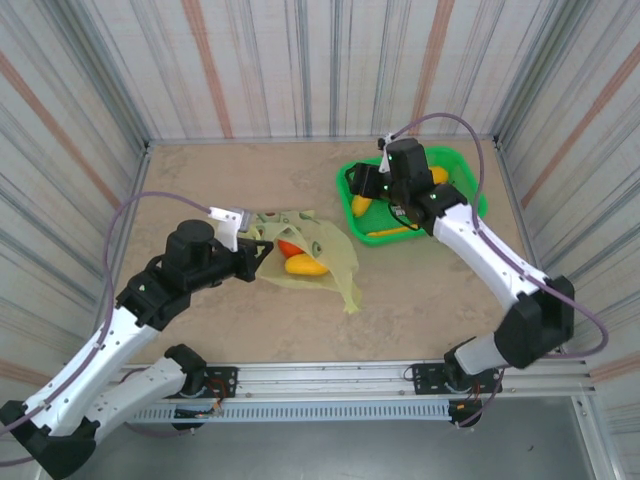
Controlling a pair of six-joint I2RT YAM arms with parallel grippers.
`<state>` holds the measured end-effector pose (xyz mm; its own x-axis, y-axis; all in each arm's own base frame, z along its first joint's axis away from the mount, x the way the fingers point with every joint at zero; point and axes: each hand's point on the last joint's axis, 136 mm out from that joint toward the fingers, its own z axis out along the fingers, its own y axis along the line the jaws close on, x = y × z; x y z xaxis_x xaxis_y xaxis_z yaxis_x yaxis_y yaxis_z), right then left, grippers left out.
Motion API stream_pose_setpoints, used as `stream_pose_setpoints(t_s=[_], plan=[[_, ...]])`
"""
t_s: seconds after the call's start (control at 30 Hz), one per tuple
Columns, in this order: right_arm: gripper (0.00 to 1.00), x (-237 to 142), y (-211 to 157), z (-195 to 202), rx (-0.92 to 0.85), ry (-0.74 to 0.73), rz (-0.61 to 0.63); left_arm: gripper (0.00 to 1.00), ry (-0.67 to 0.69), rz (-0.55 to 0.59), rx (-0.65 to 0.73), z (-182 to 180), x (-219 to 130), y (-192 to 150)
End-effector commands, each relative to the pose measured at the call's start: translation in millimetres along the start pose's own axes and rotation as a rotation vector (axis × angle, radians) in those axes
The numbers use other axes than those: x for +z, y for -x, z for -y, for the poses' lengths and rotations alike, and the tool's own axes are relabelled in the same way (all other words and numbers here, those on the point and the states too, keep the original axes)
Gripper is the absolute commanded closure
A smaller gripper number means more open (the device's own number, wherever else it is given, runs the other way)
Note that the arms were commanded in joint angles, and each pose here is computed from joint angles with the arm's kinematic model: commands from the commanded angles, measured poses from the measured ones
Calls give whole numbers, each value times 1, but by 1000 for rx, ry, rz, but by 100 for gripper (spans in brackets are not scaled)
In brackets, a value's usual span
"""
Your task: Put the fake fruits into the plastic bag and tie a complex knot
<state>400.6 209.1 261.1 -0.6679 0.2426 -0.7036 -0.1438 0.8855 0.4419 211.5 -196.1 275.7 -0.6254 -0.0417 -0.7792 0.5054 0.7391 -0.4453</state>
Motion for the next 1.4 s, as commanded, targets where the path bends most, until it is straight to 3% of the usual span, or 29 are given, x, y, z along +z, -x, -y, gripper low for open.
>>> stream_pose_setpoints(t_s=[0.0, 0.23, 0.6, 0.8, 1.07, 1.37], plan=[[23, 26, -26, 57, 174, -242, -134, 100, 5, 7, -12, 2, -4, 3], [26, 92, -52, 92, 331, -395, -294, 100, 6, 3, -10, 2, -2, 4], [26, 162, -63, 121, 408, -455, -324, 100, 1, 0, -8, 4, -5, 5], [34, 184, -77, 126, 426, -439, -355, 100, -6, 7, -2, 7, -8, 8], [50, 178, -64, 119, 398, -385, -340, 100, -3, 12, 4, 8, -11, 11], [55, 113, -14, 91, 273, -266, -163, 100, 6, 16, 4, 6, -14, 10]])
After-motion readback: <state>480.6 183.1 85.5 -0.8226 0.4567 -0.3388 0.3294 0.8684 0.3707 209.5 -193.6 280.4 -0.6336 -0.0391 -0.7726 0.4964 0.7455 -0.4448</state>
